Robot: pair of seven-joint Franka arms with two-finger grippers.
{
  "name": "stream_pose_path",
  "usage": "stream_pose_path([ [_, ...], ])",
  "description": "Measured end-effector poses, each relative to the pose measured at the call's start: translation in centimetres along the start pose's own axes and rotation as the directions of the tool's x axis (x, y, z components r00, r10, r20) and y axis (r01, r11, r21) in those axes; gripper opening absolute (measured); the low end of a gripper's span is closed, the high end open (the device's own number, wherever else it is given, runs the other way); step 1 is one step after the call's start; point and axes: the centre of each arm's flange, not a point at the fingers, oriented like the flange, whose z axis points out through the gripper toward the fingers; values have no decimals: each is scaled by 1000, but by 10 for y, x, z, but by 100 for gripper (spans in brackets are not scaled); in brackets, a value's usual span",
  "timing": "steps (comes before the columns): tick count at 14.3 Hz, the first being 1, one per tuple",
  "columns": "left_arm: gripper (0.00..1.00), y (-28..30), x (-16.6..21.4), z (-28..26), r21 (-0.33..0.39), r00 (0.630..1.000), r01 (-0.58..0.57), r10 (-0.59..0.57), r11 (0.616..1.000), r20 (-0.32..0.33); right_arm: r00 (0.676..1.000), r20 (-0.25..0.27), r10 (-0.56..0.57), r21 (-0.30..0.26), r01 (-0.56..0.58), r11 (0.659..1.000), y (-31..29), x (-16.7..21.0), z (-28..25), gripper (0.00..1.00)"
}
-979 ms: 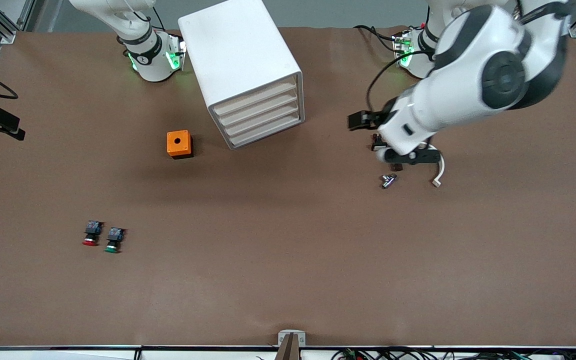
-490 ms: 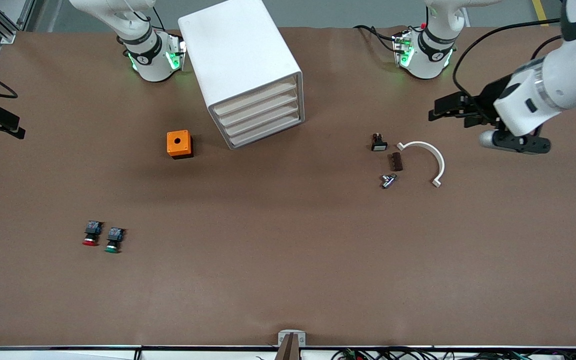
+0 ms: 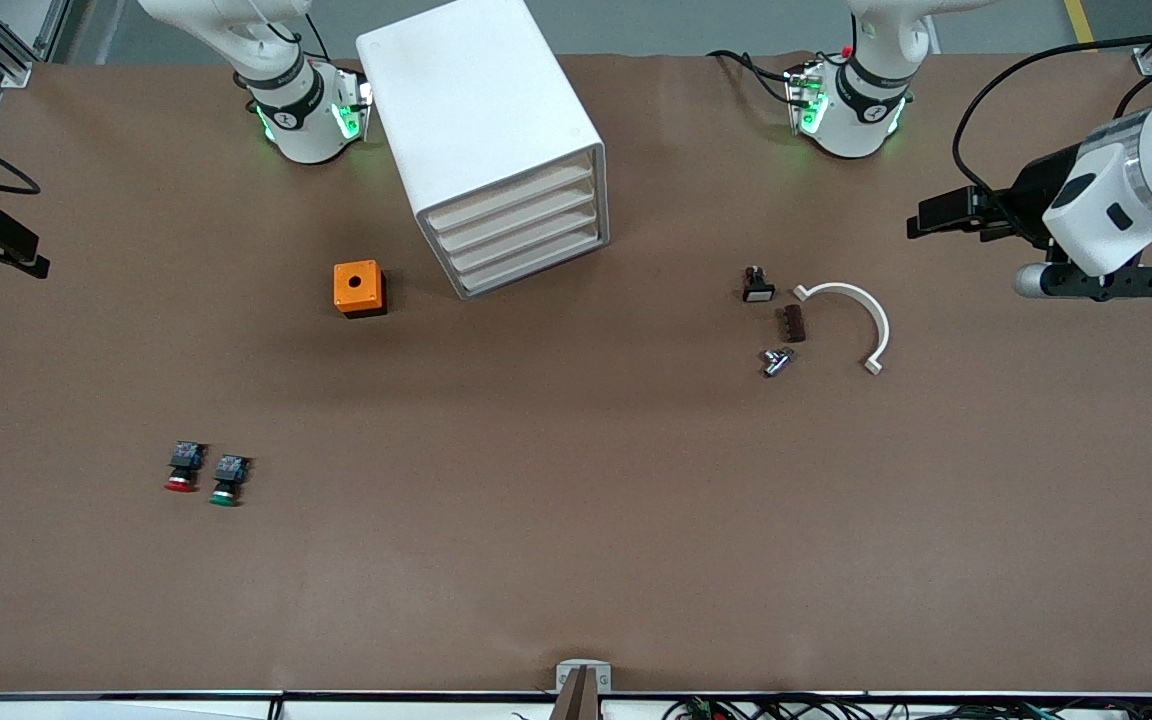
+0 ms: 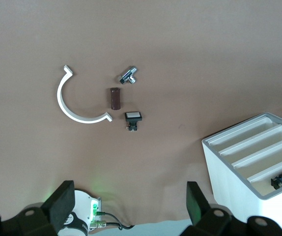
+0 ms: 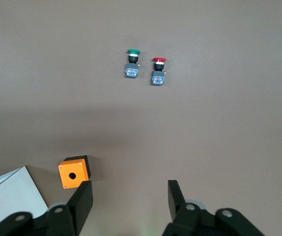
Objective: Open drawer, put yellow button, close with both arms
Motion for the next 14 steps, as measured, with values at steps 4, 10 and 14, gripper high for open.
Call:
stream_pose_path([
  [4,100,-21,1,-4,107,1000,18,-16,994,-20,1000,-2,2,32,-2,999,-2,0,0,100],
  [10,100,-69,-11,-25,143,998,-40,46,989,-41,1000,-3,3,35,-3,999,-1,0,0,100],
  [14,100,-88,-23,-16,155,992,-32,50,987,-112,1000,-8,2,36,-2,999,-1,0,-2,100],
])
